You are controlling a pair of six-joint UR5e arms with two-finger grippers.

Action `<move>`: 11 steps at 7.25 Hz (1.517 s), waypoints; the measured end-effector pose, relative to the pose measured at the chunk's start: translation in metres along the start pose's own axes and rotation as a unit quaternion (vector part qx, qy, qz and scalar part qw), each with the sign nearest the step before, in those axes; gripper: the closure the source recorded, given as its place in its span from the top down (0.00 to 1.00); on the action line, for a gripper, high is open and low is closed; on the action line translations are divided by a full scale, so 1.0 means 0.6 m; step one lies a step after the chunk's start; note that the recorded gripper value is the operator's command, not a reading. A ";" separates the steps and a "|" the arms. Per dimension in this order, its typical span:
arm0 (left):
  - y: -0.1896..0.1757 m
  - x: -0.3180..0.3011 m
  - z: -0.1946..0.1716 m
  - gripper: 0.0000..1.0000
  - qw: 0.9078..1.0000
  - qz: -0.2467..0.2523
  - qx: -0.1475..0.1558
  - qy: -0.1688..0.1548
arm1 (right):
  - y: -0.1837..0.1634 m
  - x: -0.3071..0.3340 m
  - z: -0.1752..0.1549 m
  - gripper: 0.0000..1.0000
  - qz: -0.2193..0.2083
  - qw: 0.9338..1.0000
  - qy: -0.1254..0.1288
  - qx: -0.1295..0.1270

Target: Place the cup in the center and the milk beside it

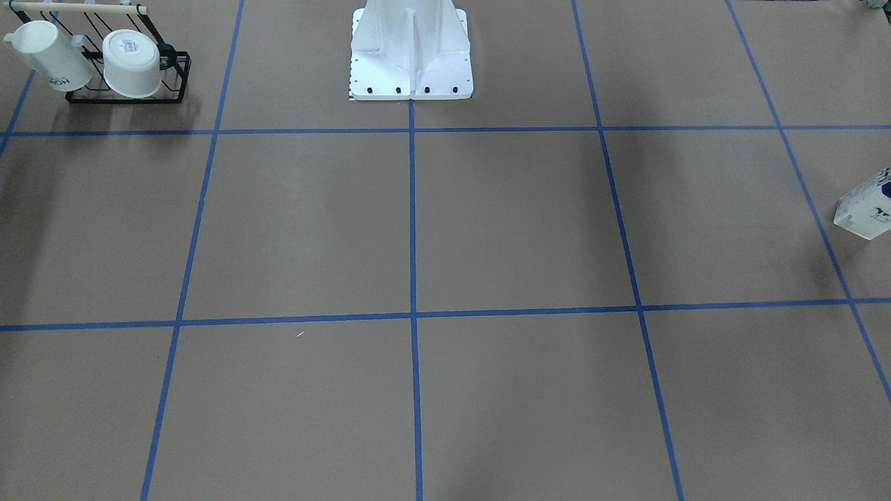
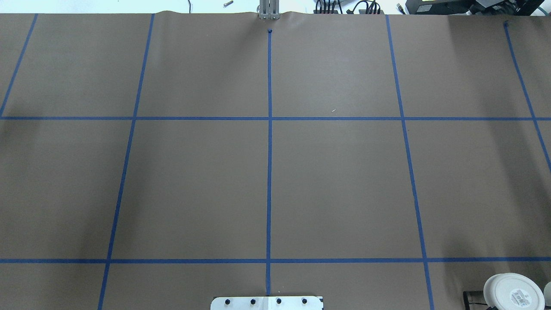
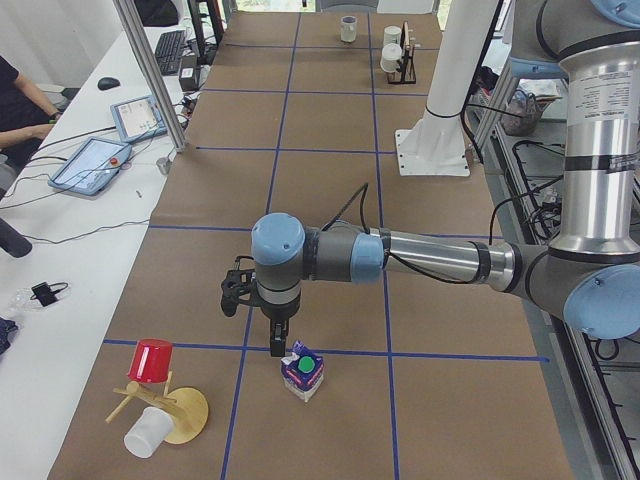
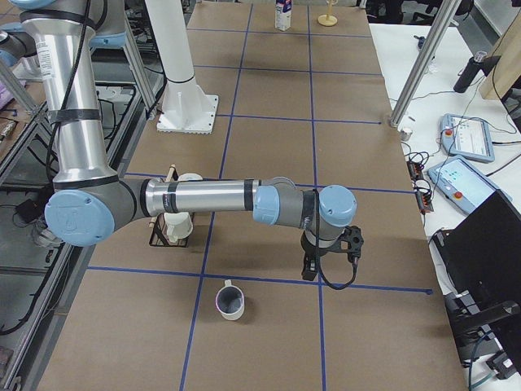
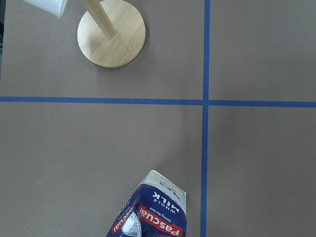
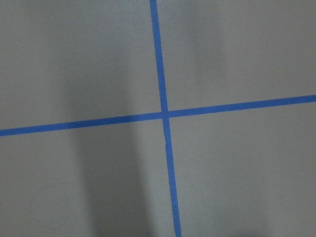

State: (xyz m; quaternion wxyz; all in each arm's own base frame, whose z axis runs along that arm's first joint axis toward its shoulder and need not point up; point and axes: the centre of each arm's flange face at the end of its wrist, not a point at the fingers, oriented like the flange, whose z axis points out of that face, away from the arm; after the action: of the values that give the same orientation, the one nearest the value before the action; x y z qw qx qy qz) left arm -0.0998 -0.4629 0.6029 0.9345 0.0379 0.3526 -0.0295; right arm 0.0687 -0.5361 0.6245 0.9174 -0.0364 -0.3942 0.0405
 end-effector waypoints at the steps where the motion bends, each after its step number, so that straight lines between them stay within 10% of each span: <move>1: -0.005 0.009 -0.009 0.98 1.000 0.006 0.007 0.001 | -0.005 -0.007 -0.007 1.00 -0.008 1.000 0.000 0.008; 5: -0.035 0.021 -0.019 0.98 0.999 0.024 0.027 0.000 | 0.048 0.051 0.042 1.00 -0.038 0.999 -0.002 0.039; 11: -0.029 0.040 -0.045 0.98 0.998 0.037 0.045 0.003 | 0.294 0.221 0.155 1.00 -0.043 0.999 0.000 0.031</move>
State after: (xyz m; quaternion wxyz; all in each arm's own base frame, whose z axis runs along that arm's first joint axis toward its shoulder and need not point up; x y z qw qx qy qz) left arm -0.1012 -0.4785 0.5659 0.9312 0.0930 0.3523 -0.0104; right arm 0.0841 -0.3441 0.7661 0.9188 0.0092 -0.3944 0.0134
